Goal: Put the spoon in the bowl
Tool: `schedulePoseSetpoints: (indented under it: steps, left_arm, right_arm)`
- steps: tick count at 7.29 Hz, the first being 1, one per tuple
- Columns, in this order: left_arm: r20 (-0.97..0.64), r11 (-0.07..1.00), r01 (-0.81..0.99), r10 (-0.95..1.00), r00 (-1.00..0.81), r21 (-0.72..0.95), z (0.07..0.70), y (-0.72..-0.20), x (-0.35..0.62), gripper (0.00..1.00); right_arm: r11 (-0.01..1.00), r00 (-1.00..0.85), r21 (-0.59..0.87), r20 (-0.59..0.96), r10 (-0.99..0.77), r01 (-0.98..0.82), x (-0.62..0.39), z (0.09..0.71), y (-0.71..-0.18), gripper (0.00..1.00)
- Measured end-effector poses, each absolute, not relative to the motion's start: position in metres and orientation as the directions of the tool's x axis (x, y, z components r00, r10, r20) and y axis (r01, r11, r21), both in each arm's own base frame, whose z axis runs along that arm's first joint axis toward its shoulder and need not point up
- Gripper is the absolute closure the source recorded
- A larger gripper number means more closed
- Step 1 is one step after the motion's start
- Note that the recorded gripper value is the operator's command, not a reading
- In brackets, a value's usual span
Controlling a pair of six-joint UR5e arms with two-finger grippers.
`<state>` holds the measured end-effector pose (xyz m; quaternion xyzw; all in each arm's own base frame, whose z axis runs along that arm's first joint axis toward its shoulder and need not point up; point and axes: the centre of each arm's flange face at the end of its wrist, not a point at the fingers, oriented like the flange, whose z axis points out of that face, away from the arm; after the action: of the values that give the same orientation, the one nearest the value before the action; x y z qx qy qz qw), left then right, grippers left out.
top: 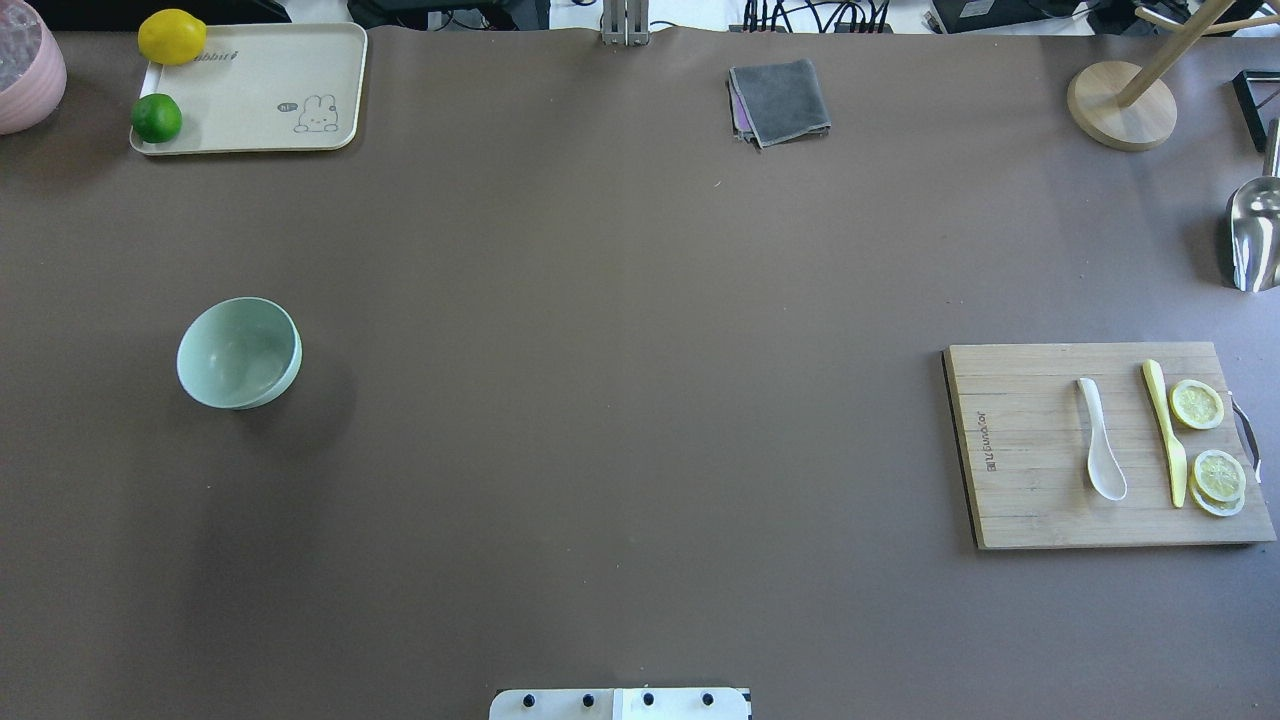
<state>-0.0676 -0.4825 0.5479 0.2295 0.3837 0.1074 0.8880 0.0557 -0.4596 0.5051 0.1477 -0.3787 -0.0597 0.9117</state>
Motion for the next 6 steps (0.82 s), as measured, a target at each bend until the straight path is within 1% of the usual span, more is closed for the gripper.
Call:
schedulePoseSetpoints:
  steps: [2, 3, 6]
  left_arm:
    - [-0.617, 0.844, -0.004, 0.395, 0.681, 0.537, 0.536, -0.496, -0.065, 0.02]
    - [-0.615, 0.836, -0.009, 0.412, 0.672, 0.549, 0.53, -0.504, -0.053, 0.02]
    - [-0.623, 0.834, -0.057, 0.454, 0.637, 0.549, 0.526, -0.522, -0.008, 0.02]
  right_arm:
    - [0.936, 0.705, 0.353, 0.667, -0.241, -0.014, 0.049, 0.508, -0.466, 0.0]
    - [0.945, 0.707, 0.326, 0.675, -0.211, -0.029, 0.028, 0.506, -0.473, 0.0]
    - [0.969, 0.73, 0.225, 0.679, -0.083, -0.099, -0.076, 0.502, -0.482, 0.0]
